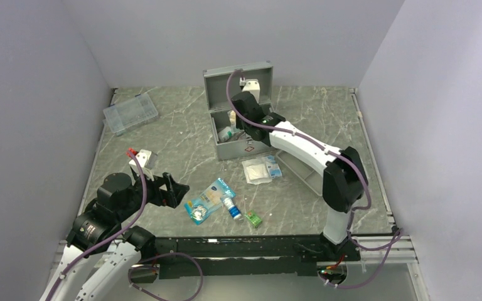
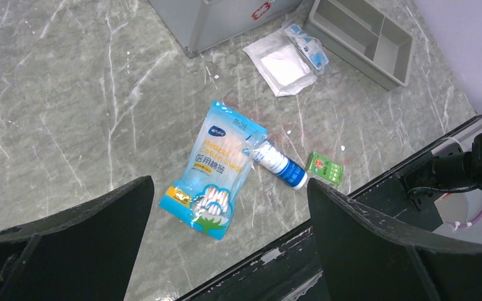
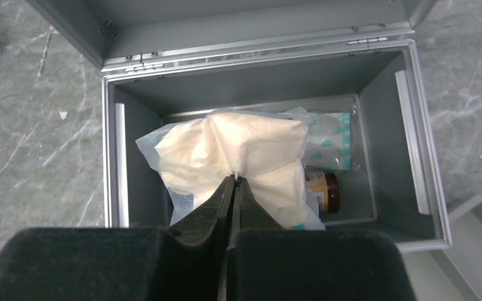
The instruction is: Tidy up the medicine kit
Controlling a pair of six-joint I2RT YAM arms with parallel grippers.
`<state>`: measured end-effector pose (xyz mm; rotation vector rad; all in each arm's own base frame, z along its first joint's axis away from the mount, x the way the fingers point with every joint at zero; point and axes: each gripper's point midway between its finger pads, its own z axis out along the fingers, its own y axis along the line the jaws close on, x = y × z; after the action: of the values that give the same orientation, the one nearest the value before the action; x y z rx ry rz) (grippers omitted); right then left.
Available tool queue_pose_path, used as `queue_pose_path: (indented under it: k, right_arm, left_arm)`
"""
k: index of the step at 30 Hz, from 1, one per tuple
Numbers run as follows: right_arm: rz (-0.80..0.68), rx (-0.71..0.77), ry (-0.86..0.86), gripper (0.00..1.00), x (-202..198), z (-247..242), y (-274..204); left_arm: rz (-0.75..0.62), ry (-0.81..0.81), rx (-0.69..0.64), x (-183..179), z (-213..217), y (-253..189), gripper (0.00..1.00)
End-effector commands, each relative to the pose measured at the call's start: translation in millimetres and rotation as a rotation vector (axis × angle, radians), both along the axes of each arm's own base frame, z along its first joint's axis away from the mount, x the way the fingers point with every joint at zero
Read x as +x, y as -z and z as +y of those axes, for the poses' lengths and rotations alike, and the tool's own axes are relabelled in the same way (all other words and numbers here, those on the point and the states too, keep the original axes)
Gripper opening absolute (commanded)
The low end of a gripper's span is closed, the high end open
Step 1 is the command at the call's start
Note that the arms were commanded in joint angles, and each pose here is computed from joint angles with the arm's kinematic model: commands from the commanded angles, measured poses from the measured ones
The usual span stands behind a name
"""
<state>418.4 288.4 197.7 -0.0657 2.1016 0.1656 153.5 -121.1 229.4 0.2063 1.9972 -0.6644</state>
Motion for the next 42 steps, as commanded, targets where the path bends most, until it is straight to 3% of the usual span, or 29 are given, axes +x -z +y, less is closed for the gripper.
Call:
queue_pose_path:
  k: [1,16,25,28,30,35,42]
  right_arm:
    - [-0.01,0.025,-0.03,0.0,22,16,-2]
    - [0.162,0.025,-0.067,0.0,39,40,69]
    - [0.223,0.037,-0.062,0.0,40,41,87]
    - [0.234,0.034,-0.058,0.05,39,40,88]
    - [0.229,0.04,-0.055,0.14,39,40,85]
    - [0.198,0.058,-0.053,0.26,39,38,69]
    - [0.107,0.111,-0.061,0.38,34,31,11]
  left_arm:
    - [-0.033,0.002,-0.02,2,-2,-9,1.0]
    - [-0.033,0.005,-0.019,2,-2,-10,0.99]
    - [-0.034,0.006,-0.021,1,-2,-10,0.99]
    - [-0.034,0.004,-0.022,1,-2,-9,0.99]
    - [-0.036,0.005,-0.023,1,-2,-10,0.99]
    - [-0.036,0.004,-0.026,1,-2,-10,1.0]
    - [-0.028,0.016,-0.024,0,-4,-9,0.99]
